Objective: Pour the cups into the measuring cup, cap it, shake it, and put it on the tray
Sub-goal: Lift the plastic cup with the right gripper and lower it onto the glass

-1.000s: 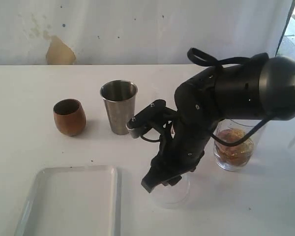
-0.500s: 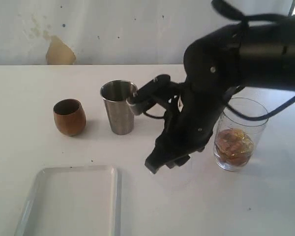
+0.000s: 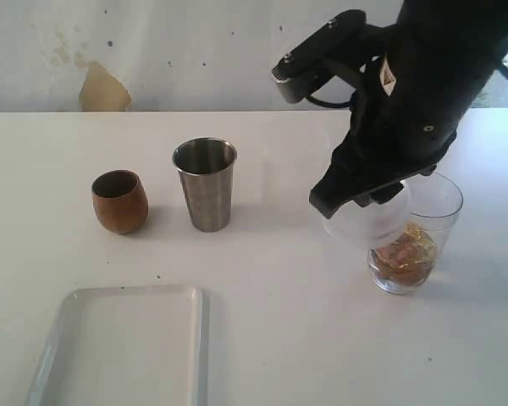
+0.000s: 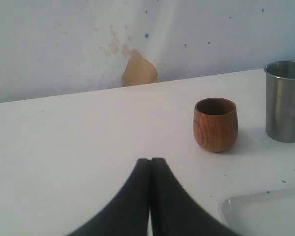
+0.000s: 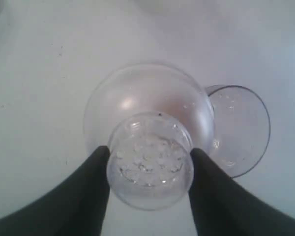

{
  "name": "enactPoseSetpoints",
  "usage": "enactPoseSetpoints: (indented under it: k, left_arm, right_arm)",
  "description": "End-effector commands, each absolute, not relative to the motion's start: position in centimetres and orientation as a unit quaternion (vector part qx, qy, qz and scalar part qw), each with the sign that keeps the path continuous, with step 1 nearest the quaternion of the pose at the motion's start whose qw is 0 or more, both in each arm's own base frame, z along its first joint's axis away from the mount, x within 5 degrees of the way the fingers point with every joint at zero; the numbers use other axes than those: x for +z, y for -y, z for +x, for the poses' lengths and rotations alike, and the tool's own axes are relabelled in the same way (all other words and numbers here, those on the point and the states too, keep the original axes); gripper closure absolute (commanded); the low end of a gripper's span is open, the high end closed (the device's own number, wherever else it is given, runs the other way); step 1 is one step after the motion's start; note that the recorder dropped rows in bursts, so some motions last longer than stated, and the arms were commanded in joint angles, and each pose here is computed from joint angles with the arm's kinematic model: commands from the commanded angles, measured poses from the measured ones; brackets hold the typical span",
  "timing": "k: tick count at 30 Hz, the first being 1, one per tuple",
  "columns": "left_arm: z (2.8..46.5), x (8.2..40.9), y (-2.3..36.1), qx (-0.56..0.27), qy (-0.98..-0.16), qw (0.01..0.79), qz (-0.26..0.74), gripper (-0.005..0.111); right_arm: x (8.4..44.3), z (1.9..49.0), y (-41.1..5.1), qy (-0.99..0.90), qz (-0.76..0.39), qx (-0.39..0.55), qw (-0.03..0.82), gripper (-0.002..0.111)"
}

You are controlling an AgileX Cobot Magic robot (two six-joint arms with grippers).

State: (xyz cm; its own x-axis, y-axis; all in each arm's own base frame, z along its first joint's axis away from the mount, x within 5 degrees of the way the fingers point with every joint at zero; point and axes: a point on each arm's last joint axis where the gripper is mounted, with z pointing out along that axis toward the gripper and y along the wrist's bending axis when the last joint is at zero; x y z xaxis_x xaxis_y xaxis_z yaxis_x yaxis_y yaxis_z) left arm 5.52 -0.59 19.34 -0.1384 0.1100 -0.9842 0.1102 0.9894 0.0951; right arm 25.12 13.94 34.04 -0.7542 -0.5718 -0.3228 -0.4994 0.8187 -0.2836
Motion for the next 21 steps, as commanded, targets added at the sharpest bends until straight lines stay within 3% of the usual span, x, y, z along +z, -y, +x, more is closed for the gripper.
enactPoseSetpoints:
  k: [1,13,21]
  left_arm:
    - [5.5,19.2,0.6,-0.005,-0.755,0.653,0.069,0.107]
    - [5.5,19.2,0.6,-0.005,-0.755,0.653,0.069,0.107]
    - [5.5,19.2,0.6,-0.005,-0.755,0.653,0.069,0.107]
  right_arm:
    - [35.5,25.3,-11.7,-0.940,-0.242,-0.095,0.221,0.108]
    - [35.5,26.9,-6.5,-0.964,-0.145,-0.089,0.205,0.108]
    - [35.3,27.1,-5.6,-0.971,-0.120,-0.060,0.197,0.108]
